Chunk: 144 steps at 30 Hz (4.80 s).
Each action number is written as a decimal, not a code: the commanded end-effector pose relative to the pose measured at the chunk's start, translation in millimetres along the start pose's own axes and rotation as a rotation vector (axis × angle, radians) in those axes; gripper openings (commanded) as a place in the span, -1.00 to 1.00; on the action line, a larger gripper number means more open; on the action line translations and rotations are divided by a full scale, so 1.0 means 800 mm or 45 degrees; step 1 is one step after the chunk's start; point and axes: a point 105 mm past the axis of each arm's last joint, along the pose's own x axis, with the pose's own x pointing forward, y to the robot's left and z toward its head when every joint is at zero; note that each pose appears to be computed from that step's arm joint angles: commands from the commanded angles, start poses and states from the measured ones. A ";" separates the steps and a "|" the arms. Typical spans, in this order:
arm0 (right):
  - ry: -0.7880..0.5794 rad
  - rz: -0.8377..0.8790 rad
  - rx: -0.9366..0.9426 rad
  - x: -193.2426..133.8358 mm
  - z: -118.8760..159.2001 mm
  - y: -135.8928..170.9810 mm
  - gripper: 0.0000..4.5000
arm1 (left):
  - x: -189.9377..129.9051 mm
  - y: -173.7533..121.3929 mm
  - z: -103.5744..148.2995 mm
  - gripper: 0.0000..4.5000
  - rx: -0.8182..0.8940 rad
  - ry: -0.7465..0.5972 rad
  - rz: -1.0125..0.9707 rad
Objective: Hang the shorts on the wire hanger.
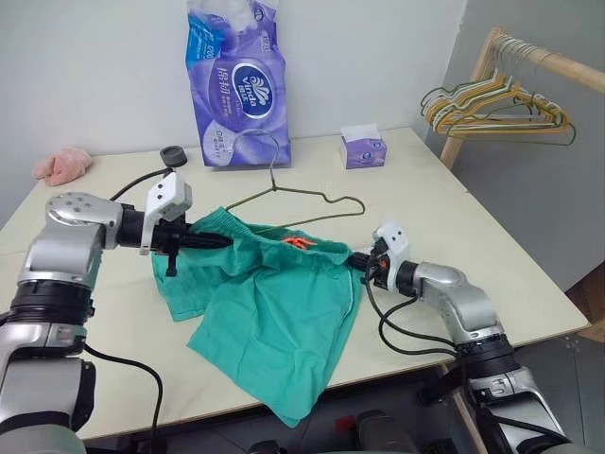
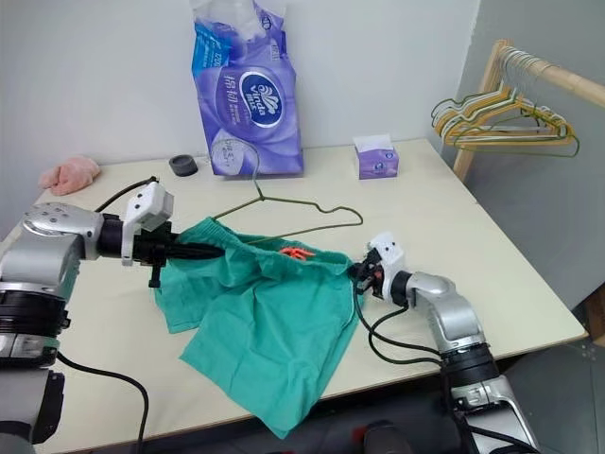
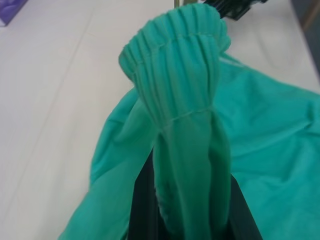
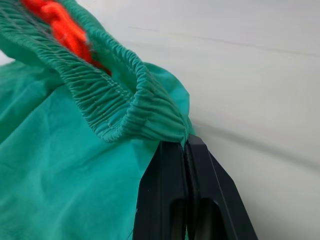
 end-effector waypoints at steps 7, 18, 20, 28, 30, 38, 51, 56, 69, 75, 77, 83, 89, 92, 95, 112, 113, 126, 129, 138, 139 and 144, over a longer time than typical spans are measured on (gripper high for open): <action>0.021 -0.110 0.058 -0.032 0.008 -0.031 -0.98 | -0.029 -0.006 0.005 -1.00 0.094 0.129 -0.018; 0.013 -0.139 0.044 -0.047 0.016 -0.034 -0.98 | -0.034 0.001 -0.022 -1.00 0.186 0.305 -0.022; 0.008 -0.139 0.042 -0.047 0.018 -0.033 -0.98 | -0.035 0.004 -0.025 -1.00 0.202 0.326 -0.009; 0.002 -0.120 0.027 -0.050 0.020 -0.027 -0.98 | -0.035 0.025 -0.017 -1.00 0.190 0.249 0.087; 0.001 -0.117 0.026 -0.051 0.020 -0.026 -0.98 | -0.035 0.025 -0.017 -1.00 0.195 0.253 0.084; -0.049 0.005 -0.279 -0.041 0.036 0.009 -0.81 | -0.030 0.023 -0.017 -1.00 0.175 0.205 0.087; -0.052 -0.016 -0.548 0.012 0.030 0.012 0.92 | -0.027 0.032 -0.005 -1.00 0.162 0.111 0.164; -0.038 0.018 -0.603 0.035 0.025 0.018 0.92 | -0.026 0.033 -0.002 -1.00 0.165 0.103 0.174; -0.059 -0.033 -0.443 0.060 0.022 0.016 -0.07 | -0.027 0.033 -0.001 -1.00 0.161 0.086 0.197; -0.113 -0.074 -0.349 0.053 0.026 0.013 -0.95 | -0.023 0.031 -0.003 -1.00 0.155 0.077 0.194; -0.124 -0.094 -0.304 0.045 0.028 0.007 -0.98 | -0.023 0.030 -0.003 -1.00 0.152 0.075 0.191; -0.097 -0.167 -0.197 0.014 0.023 -0.016 -0.98 | -0.028 0.018 -0.005 -1.00 0.112 0.086 0.117; -0.063 -0.187 -0.172 -0.003 0.017 -0.023 -0.98 | -0.035 0.010 -0.013 -1.00 0.119 0.188 0.060; -0.063 -0.184 -0.179 -0.004 0.019 -0.021 -0.98 | -0.036 0.013 -0.015 -1.00 0.138 0.215 0.068; -0.071 -0.183 -0.185 -0.004 0.022 -0.020 -0.98 | -0.037 0.016 -0.018 -1.00 0.149 0.246 0.080; -0.048 -0.164 -0.433 -0.030 0.043 -0.014 -0.98 | -0.038 0.021 -0.040 -1.00 0.211 0.407 0.086; -0.045 -0.156 -0.479 -0.031 0.047 -0.010 -0.98 | -0.036 0.021 -0.040 -1.00 0.220 0.414 0.085; -0.068 0.109 -0.964 -0.006 0.101 0.089 -0.98 | 0.017 0.027 -0.019 -1.00 0.364 0.329 0.088; -0.035 0.094 -1.016 -0.012 0.099 0.083 -0.78 | 0.021 0.025 -0.019 -1.00 0.370 0.322 0.080; 0.221 0.003 -1.066 -0.057 0.072 0.022 0.47 | 0.031 0.012 -0.015 -1.00 0.359 0.251 0.023; 0.241 0.010 -1.051 -0.060 0.068 0.019 0.61 | 0.032 0.011 -0.015 -1.00 0.359 0.243 0.018; 0.253 0.042 -0.989 -0.053 0.056 0.022 0.61 | 0.035 0.008 -0.014 -1.00 0.352 0.227 0.008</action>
